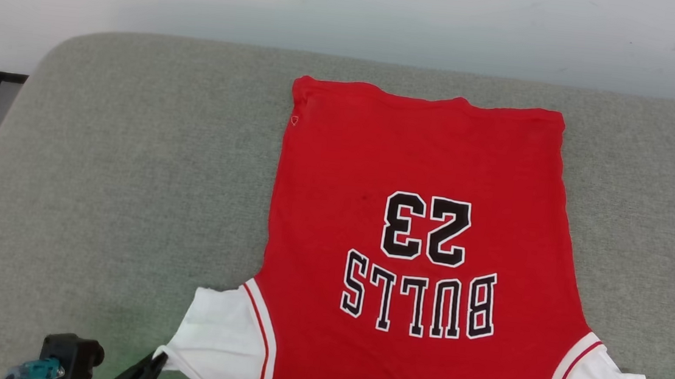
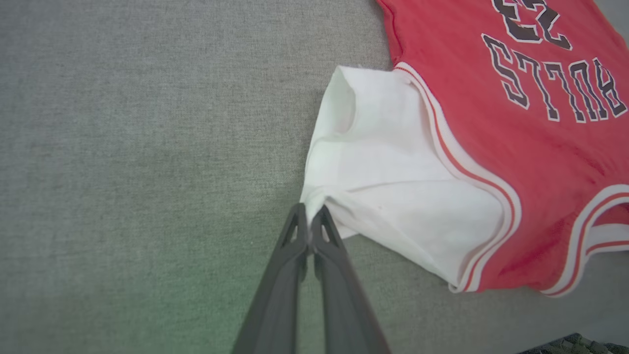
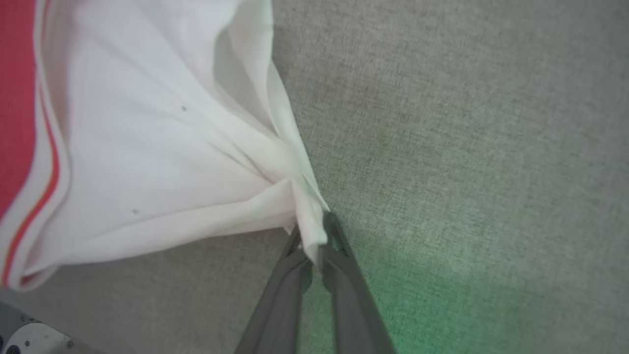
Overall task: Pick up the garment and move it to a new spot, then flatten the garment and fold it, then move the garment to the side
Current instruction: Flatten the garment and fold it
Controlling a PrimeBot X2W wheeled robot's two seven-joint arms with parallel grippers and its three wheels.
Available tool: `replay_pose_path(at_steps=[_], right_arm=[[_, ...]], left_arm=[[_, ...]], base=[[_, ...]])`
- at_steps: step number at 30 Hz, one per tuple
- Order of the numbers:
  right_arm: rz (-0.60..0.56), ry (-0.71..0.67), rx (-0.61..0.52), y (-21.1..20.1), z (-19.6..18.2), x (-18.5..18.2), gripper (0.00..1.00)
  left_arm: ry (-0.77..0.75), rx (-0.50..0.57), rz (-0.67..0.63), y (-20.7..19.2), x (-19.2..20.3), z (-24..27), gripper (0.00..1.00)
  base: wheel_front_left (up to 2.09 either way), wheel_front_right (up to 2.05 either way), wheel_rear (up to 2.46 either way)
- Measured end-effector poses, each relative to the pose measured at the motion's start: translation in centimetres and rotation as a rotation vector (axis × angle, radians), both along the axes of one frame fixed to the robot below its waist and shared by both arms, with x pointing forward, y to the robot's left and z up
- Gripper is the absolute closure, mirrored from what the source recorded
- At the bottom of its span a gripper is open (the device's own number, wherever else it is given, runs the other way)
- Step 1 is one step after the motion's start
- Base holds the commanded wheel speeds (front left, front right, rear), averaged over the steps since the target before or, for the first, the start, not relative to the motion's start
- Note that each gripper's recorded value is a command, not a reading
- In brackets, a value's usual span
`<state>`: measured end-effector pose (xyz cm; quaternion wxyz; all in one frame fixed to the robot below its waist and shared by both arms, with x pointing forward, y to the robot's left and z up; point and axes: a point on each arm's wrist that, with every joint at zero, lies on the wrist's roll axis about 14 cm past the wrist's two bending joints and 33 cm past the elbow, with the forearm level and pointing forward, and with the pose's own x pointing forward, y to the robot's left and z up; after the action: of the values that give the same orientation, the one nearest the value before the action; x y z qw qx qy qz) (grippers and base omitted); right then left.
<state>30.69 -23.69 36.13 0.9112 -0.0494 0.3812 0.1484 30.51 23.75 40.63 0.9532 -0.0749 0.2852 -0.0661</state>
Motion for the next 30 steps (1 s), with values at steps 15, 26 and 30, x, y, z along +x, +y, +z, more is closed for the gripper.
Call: replay_pose_path(at_steps=[15,26,30], right_arm=[[0.045,-0.079,0.105,2.3,10.5,5.1,0.00],[0.019,-0.323,0.101,5.5,15.4,21.9,0.00],[0.005,-0.246,0.088,6.8,13.4,26.2,0.00]], left_arm=[[-0.041,-0.025,-0.032,-1.7,0.6,0.4,1.00],[-0.123,-0.036,-0.127,-4.9,3.9,1.2,1.00],[-0.121,-0.032,-0.133,-5.0,4.5,0.9,1.00]], base=[[0.00,0.00,0.00],[0.00,0.00,0.00],[0.00,0.00,0.00]])
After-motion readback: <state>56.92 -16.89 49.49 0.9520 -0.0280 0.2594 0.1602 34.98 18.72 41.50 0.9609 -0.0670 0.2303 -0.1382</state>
